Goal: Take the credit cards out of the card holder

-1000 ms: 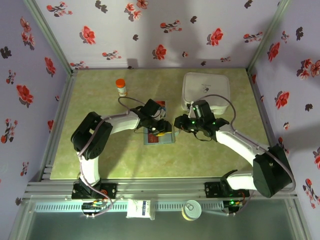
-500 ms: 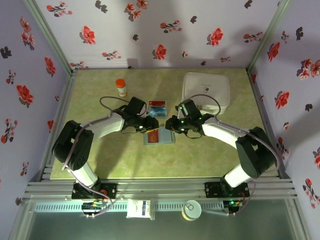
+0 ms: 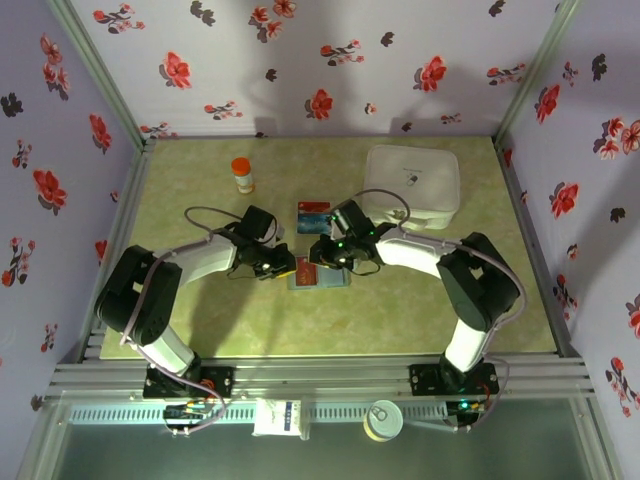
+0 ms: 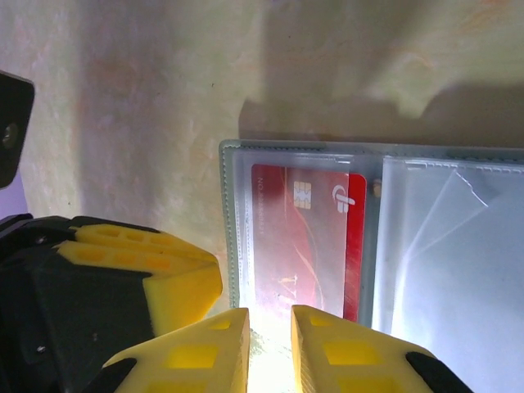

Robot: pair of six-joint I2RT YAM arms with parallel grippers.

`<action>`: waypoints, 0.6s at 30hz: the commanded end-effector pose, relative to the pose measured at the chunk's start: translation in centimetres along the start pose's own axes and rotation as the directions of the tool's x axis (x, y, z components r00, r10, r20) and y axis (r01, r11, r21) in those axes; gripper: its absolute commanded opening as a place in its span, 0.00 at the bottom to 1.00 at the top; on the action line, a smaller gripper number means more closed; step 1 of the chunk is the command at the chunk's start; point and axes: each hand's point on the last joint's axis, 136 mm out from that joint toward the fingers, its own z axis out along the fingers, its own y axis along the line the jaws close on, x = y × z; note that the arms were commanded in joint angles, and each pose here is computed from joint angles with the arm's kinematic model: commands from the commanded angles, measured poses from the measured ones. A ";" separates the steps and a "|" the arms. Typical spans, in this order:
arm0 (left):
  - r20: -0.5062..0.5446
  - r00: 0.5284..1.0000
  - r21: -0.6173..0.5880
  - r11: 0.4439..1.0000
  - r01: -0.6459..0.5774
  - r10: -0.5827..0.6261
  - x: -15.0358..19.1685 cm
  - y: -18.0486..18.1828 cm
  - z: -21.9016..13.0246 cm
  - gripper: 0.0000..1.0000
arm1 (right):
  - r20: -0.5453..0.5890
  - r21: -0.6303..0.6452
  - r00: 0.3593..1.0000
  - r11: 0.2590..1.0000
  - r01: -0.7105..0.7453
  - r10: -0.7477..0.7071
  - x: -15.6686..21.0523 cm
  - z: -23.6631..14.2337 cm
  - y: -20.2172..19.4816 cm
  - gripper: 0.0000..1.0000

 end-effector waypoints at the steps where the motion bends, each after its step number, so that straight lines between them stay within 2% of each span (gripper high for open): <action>1: -0.003 1.000 0.006 1.000 -0.020 0.020 -0.1 0.2 0.2 0.10 | -0.022 -0.008 1.000 1.000 -0.012 0.011 0.0 0.7 0.6 0.21; 8: -0.018 1.000 0.005 1.000 -0.020 0.020 -0.4 0.3 1.0 0.05 | -0.049 0.003 0.999 1.000 -0.021 0.021 0.2 1.8 0.1 0.21; 18: -0.046 0.999 -0.035 0.999 -0.006 0.004 0.1 1.6 1.8 0.02 | -0.073 0.013 0.997 1.000 -0.028 0.029 0.4 2.9 -0.5 0.24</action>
